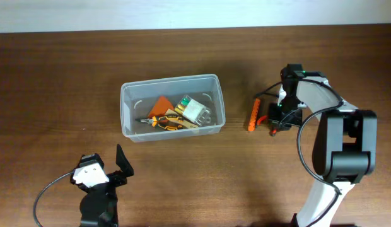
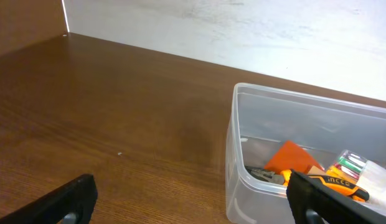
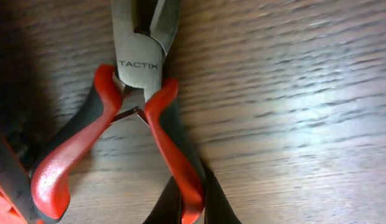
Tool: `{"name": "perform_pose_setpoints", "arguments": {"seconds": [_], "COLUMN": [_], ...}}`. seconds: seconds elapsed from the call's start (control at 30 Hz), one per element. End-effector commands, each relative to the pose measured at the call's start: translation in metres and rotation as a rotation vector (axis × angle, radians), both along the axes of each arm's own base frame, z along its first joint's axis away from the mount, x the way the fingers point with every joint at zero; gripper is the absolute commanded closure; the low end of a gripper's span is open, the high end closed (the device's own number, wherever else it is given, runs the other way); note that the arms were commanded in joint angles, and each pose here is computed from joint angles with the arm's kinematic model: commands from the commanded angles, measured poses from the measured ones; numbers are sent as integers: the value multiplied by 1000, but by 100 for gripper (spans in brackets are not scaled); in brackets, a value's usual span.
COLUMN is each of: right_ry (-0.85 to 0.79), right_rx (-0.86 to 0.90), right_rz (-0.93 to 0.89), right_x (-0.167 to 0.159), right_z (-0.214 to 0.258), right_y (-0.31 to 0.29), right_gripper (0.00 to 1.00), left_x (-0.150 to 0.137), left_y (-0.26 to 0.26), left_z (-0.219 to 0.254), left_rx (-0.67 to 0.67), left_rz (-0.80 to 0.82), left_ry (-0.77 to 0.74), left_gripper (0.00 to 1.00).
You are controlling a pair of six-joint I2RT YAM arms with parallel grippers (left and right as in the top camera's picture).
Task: Pack container
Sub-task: 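Carry the cutters into the container and release them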
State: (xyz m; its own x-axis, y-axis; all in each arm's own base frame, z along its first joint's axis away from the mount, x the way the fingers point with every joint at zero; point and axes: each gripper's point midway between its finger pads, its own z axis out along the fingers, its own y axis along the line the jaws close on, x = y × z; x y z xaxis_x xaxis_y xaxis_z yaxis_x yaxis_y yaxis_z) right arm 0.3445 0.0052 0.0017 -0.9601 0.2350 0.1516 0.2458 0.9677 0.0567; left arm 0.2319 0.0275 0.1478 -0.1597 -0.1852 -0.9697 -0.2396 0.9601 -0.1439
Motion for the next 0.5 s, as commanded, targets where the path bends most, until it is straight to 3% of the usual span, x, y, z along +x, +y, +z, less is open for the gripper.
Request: {"name": "perform_pose_setpoints", "arguments": {"seconds": [0.0,0.1,0.27,0.37,0.47], "right_ry": [-167,-332,-668,-802,-854], "right_rx": [3,11,83,121,150], "right_rz": [12,59,367,579,782], "right_x": [31,50,62,56,46], "right_z": [58,129,247,279,278], "right_y": [7,24,102,162,215], "right_gripper": [96,96,96,96,96], "left_x": [0,0,0,0,0], "left_y": [0,-1,-1,-1,-1], "left_z": [-1,-1,-1,-1,-1], "left_rx": [9,9,9,9,9], "left_rz": [-3,-3,-3,-3,-3], "left_ry": [2,2,2,2,2], "left_gripper": [1,1,1,1,1]}}
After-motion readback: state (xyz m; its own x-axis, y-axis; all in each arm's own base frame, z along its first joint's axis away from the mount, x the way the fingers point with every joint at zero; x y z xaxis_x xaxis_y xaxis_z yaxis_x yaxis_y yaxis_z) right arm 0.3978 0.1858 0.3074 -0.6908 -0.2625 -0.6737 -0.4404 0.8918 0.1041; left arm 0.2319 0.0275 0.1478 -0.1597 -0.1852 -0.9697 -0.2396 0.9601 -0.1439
